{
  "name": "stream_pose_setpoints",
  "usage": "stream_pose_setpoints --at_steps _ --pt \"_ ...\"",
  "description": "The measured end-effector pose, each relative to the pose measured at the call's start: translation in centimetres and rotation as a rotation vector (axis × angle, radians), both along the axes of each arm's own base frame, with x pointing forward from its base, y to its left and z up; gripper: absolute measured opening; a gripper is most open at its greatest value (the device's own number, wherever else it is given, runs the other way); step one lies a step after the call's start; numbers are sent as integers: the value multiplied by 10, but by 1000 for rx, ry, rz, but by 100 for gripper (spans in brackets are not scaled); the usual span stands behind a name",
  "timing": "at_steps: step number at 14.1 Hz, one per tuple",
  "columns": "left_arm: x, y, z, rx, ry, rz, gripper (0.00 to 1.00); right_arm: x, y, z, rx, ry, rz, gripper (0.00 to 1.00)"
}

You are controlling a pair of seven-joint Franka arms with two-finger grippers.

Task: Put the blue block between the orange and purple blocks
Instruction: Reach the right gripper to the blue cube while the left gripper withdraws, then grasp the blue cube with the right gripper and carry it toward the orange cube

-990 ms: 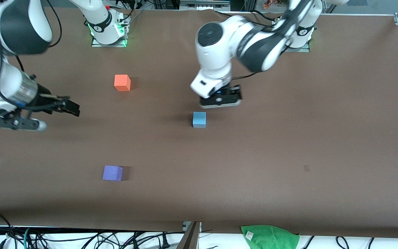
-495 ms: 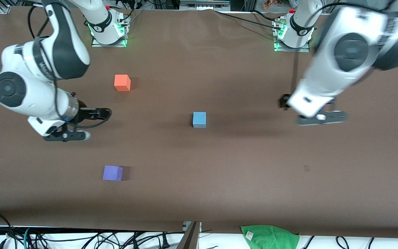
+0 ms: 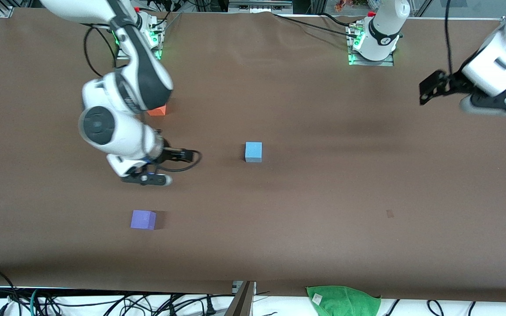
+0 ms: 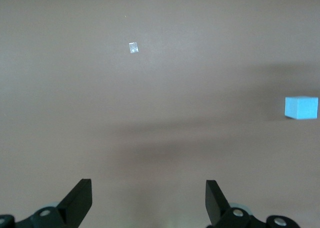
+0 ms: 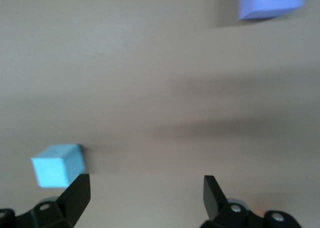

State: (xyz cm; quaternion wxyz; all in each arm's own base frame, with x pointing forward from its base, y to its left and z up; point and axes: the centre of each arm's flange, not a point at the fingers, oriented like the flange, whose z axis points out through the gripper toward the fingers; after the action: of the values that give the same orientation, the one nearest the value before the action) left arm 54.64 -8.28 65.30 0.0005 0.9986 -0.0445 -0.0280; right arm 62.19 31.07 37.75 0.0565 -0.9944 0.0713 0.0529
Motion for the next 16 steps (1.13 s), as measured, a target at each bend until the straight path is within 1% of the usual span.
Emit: stream_pose_setpoints --at_steps 2,4,6,7,9,12,16 --pt "-9 14 -8 -30 -8 8 100 -17 54 -22 7 -26 -59 100" --pt "-5 30 -35 -36 -19 34 100 -36 101 -47 19 -51 -103 100" --pt "-6 41 -64 -35 -14 56 100 -50 129 -70 24 -60 -147 100" --pt "-10 43 -71 -32 -9 59 100 -54 140 -80 28 -72 -152 100" --pt "-17 43 -72 -27 0 58 100 -65 158 -101 20 -99 -126 100" --pt "-18 43 -72 -26 9 58 100 -81 176 -127 -30 -125 -57 100" --pt "-15 43 -73 -26 11 59 100 -91 188 -139 -58 -145 -7 100"
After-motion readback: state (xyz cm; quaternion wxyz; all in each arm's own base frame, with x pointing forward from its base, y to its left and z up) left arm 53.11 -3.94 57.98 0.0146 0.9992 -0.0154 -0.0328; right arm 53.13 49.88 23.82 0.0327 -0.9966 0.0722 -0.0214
